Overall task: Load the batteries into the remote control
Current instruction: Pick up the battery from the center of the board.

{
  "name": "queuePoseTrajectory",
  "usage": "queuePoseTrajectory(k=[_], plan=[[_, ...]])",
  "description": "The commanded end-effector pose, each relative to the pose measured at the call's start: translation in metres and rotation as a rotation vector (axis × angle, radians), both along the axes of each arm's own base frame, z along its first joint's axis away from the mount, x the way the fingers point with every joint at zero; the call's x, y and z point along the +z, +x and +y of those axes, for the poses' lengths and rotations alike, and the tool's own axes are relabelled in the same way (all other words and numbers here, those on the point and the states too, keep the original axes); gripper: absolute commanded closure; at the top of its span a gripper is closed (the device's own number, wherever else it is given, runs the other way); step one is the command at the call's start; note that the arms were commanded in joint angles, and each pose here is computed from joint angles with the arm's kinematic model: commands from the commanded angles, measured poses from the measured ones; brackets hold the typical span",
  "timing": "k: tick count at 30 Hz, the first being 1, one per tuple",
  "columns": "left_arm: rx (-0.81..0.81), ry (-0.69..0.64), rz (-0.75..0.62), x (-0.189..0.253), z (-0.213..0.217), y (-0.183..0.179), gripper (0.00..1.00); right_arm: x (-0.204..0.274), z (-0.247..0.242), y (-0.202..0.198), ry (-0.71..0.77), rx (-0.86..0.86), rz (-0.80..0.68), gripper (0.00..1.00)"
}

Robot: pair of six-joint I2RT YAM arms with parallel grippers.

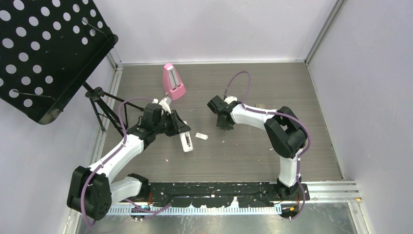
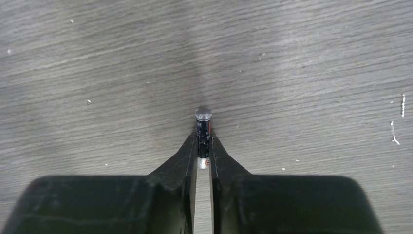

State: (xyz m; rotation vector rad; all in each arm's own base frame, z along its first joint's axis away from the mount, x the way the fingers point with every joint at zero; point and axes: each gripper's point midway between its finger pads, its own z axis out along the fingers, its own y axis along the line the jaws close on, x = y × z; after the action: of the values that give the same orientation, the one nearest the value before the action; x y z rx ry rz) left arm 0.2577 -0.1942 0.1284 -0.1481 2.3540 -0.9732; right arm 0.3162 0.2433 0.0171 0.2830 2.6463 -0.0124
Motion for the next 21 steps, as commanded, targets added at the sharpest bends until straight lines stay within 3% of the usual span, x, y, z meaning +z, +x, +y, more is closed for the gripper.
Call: queuePoseTrajectory(k=[1, 9, 16, 21], plan=[[-0.015, -0.025, -0.048, 0.013, -0.003, 0.005, 1.0, -0.016, 0.0, -0.008, 0.031, 0.039, 0.042, 0.91], [-0.041, -0.054, -0.068, 0.022, -0.007, 0.003, 1.0, 0.052, 0.035, -0.004, 0.287, 0.286, -0.192, 0.96], [-0.069, -0.111, -0.109, 0.038, -0.016, 0.005, 1.0, 0.141, 0.07, -0.041, 0.555, 0.548, -0.404, 0.96], [-0.111, -0.241, -0.148, 0.063, -0.033, 0.01, 1.0, 0.206, 0.087, -0.081, 0.667, 0.735, -0.6, 0.96]])
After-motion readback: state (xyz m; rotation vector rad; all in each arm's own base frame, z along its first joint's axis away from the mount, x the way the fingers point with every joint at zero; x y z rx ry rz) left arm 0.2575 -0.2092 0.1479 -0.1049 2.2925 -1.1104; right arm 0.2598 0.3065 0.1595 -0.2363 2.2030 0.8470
